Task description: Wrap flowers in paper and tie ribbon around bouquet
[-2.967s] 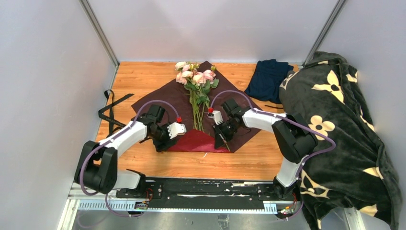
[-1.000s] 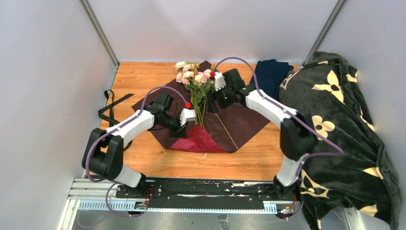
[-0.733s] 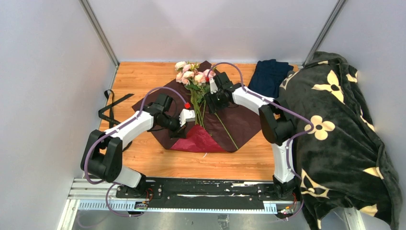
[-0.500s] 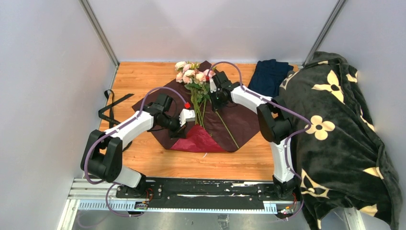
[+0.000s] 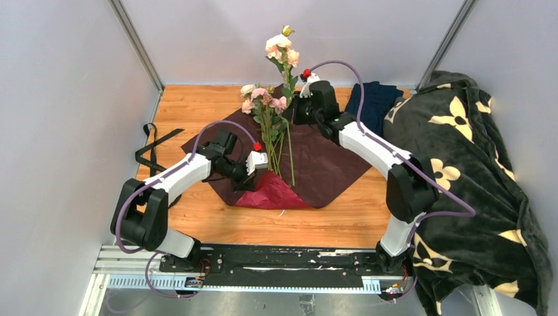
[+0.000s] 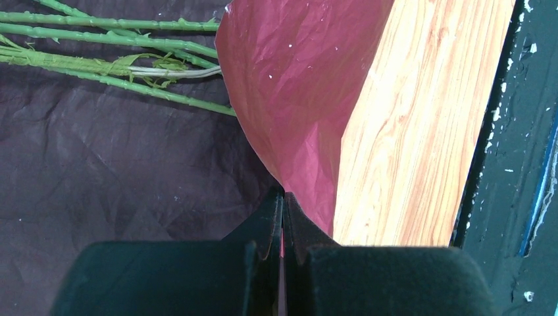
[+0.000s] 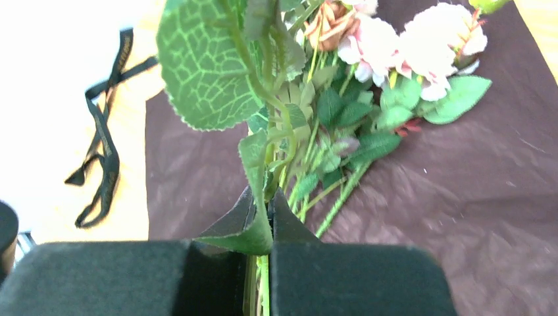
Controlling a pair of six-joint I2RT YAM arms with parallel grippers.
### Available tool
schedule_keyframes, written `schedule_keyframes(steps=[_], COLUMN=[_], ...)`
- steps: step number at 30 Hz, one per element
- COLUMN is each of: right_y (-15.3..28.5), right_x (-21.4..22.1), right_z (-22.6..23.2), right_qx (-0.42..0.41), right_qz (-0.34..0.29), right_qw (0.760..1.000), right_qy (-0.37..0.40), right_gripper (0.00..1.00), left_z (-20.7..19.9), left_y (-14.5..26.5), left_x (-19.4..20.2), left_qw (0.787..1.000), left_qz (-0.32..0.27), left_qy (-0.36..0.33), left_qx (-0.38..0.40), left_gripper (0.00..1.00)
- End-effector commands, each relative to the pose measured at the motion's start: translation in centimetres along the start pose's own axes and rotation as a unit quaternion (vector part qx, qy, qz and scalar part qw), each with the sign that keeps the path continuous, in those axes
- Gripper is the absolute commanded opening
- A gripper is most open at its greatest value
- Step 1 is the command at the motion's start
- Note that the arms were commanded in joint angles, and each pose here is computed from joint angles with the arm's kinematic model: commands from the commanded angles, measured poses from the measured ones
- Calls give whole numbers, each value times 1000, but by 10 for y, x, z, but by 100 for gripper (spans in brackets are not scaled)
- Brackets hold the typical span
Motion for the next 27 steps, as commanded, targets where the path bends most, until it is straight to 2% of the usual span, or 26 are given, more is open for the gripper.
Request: schedule_keyframes(steps=[1,7,15,21,24,27], right_y=[-44,-71,-59,-79,-87,-92], right_x=[5,-3,52,76,89,98], right_z=[1,-2,11,7,2,4], right_qx=[-9,-11,11,27,35,21], right_qz=[-67,-89,0,48,84,126], right_qw=[997,995,989,990,990,987], right_qy=[-37,-43,-150,-131,-110,-98], right_gripper=[0,0,0,0,11,41], left_z=[-10,-24,-24,-21,-20,-17], left_y=[4,8,9,8,8,8], left_x=[2,6,-7,-7,-8,-9], left_qw=[1000,998,997,998,998,998], left_qz=[-2,-2,-17,-12,-12,-9], left_qy=[-23,-46,-38,-32,-34,-28], left_qx=[19,53,61,58,57,51], left_gripper=[0,0,0,0,0,0])
Point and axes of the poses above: each gripper's point midway between its finger pads, its own y axis back along the fingers, its own z axis along the line the jaws close on, x = y × z, the point moved 4 cm from there along y, back along the fingers, and after that the axes turned 11 degrees about y, right-handed, at the moved point
